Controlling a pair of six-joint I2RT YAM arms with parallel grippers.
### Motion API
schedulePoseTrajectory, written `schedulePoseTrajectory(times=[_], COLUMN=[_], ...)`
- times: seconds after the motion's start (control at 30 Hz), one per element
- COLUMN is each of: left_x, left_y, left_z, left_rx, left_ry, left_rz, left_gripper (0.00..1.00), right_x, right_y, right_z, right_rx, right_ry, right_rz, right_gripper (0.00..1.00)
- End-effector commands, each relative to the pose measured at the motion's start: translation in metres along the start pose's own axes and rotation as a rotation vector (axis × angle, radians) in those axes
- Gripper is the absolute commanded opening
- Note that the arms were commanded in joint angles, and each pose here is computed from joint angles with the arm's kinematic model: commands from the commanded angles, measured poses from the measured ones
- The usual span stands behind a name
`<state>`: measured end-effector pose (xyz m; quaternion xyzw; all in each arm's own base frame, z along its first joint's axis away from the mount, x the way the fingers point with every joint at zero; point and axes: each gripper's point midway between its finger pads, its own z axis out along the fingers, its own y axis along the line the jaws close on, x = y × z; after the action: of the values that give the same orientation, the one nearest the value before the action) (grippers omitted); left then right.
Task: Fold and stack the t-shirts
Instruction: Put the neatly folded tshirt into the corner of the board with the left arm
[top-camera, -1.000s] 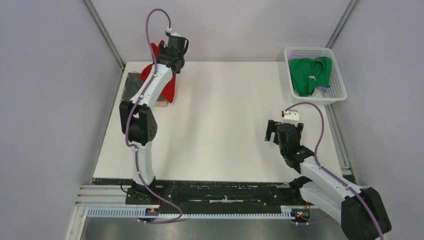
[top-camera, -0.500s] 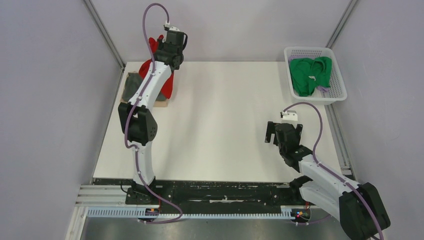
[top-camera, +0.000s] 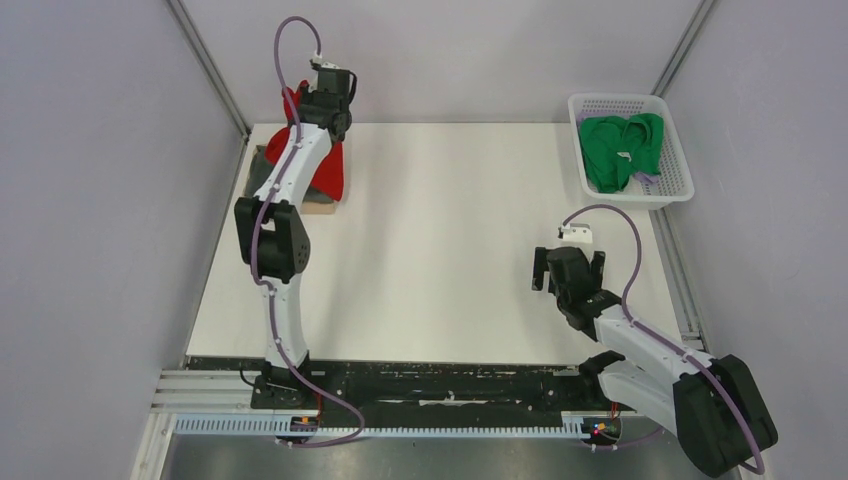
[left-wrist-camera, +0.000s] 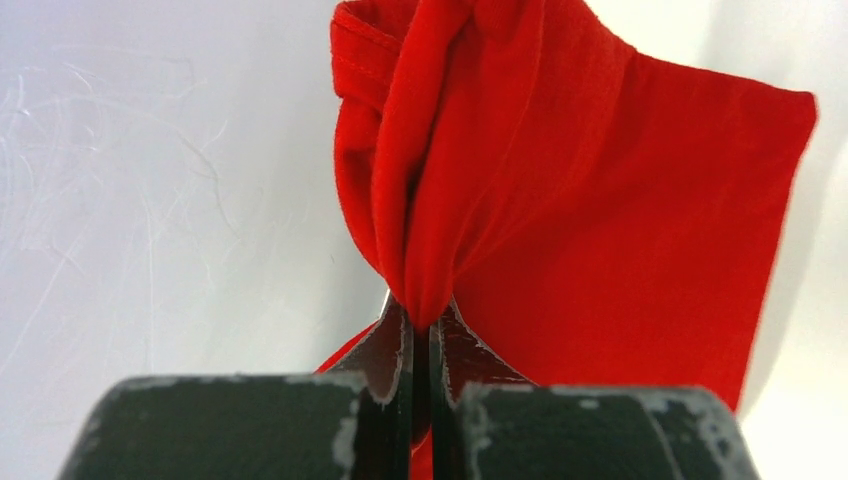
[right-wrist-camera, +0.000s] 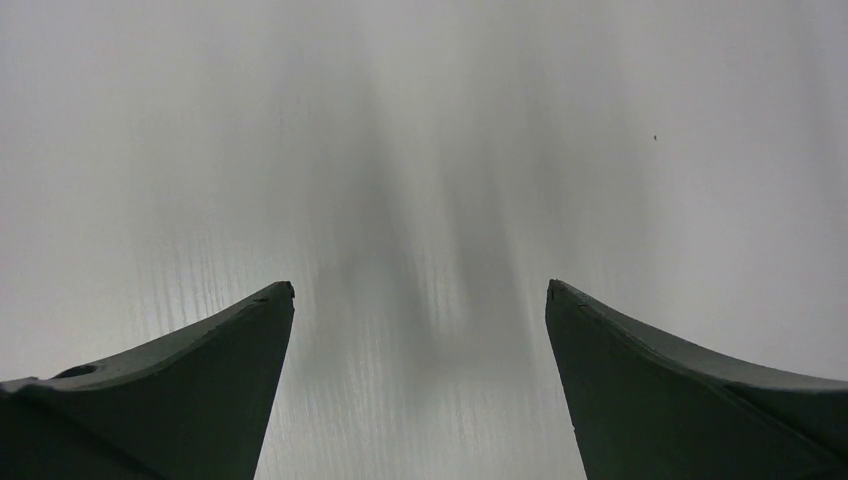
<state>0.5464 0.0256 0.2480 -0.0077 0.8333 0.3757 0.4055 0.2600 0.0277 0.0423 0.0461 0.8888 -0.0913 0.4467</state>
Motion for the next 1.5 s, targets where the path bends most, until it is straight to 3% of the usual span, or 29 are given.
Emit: schedulePoseTrajectory(times=[0.0,0.43,0.63,0.7,0.73,0.77,0.8,0.87,0.9,1.2,1.47], left_x=[0.003,0.032,0.046,0.051,0.053,0.053,0.06,0.06,0.057,0.039,0.064], left_y=[0.022,0.024,0.034,0.038,0.037,0.037,0.049,0.055,0.058,0.046,0.004], left_z=[0.031,0.087,0.106,0.113,0.113,0.112,0.118,0.116,0.113,0.1,0.107], left_rx=[-0.065,-0.084,-0.129,-0.142,-0.141,-0.139,-0.156,-0.16,-0.158,-0.02,0.207], left_ry=[-0.005,0.045,0.073,0.087,0.091,0.094,0.111,0.112,0.105,0.081,0.172], left_rz=[-0.007,-0.017,-0.03,-0.041,-0.047,-0.051,-0.067,-0.086,-0.097,-0.266,-0.422], left_gripper=[0.02,0.06,0.12,0.28,0.49,0.61,0.66,0.94,0.99,1.0,1.0], right_x=[-0.02,-0.019,-0.025,-0.028,-0.03,-0.031,-0.033,-0.034,-0.035,-0.035,-0.033], right_y=[-0.005,-0.009,-0.015,-0.015,-0.015,-0.013,-0.011,-0.008,-0.007,-0.007,-0.006], right_z=[0.0,0.0,-0.004,-0.005,-0.006,-0.007,-0.007,-0.008,-0.008,-0.01,-0.009], right_rx=[0.043,0.068,0.086,0.085,0.079,0.067,0.052,0.028,0.021,0.016,0.013], right_ry=[-0.038,-0.015,-0.054,-0.067,-0.075,-0.085,-0.096,-0.113,-0.12,-0.13,-0.121], right_rz=[0.011,-0.018,0.004,0.007,0.009,0.01,0.013,0.022,0.024,0.034,0.025], right_gripper=[0.98,0.98,0.98,0.98,0.98,0.98,0.98,0.98,0.98,0.98,0.98])
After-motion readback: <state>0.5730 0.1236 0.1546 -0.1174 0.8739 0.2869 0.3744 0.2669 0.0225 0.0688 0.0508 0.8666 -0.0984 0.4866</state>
